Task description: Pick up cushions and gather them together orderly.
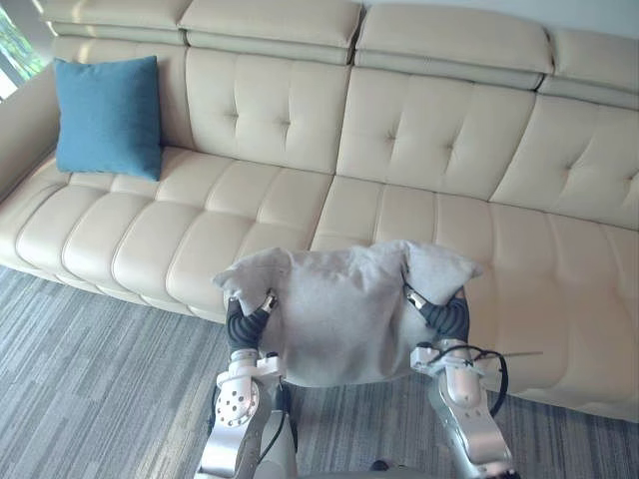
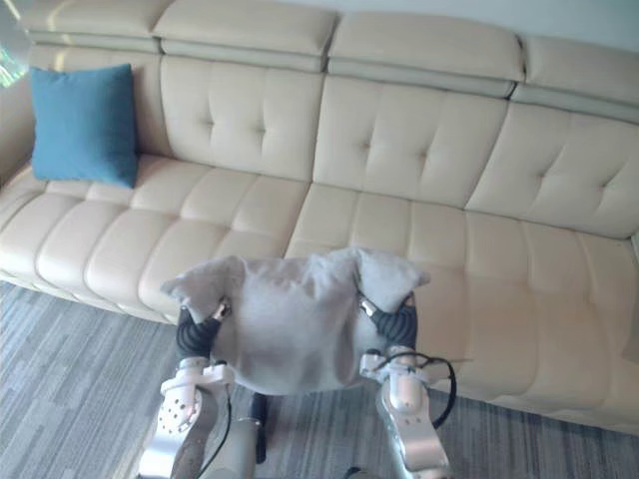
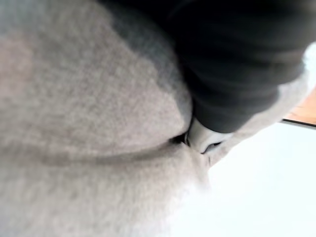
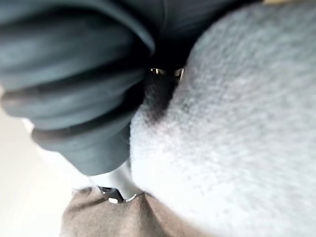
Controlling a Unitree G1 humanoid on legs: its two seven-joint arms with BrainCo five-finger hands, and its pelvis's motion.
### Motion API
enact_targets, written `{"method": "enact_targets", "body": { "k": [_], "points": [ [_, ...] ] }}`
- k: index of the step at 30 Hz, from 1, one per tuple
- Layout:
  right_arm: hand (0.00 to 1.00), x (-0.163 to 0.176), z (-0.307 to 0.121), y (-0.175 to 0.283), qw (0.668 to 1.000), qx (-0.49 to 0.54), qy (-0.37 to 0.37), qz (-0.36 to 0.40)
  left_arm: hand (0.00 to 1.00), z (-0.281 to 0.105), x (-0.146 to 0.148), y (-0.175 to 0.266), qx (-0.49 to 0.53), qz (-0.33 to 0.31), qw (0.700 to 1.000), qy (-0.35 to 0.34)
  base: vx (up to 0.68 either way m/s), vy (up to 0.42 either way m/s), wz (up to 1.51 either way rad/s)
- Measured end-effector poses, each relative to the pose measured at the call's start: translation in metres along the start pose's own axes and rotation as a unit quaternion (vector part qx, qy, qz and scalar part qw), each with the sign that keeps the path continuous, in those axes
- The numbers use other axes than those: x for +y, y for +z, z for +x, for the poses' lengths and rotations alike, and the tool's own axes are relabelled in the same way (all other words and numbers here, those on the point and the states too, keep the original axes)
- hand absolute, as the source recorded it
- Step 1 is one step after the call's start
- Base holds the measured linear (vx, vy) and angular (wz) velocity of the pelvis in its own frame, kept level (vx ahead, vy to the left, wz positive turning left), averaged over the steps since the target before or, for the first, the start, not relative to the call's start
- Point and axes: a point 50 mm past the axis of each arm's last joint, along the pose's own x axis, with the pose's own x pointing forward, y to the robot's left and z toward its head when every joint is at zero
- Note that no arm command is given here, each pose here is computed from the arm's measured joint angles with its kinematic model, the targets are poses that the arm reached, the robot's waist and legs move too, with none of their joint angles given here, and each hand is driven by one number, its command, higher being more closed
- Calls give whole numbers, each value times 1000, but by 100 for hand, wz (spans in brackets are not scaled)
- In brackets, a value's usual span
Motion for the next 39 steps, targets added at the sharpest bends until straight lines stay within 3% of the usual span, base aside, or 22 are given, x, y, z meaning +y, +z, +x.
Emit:
{"method": "enact_targets", "body": {
  "k": [8, 16, 20, 28, 39],
  "points": [
    [100, 3, 2, -14, 999, 33, -13, -8, 100, 7, 3, 5, -6, 35, 999, -25, 269, 240, -17],
    [100, 3, 6, -12, 1000, 27, -8, -14, 100, 8, 3, 5, -4, 42, 998, -37, 172, -31, -6],
    [100, -12, 0, -24, 998, 52, -16, -43, 100, 5, -9, -5, 17, 30, 998, -56, 167, -68, 14],
    [100, -8, 1, 5, 1000, -7, -20, -11, 100, 3, -11, 1, 6, 13, 999, -51, 124, 21, -23],
    [100, -8, 4, 7, 999, -11, -32, 0, 100, 2, -20, 16, -26, 3, 997, -70, 142, 139, -12]
  ]
}}
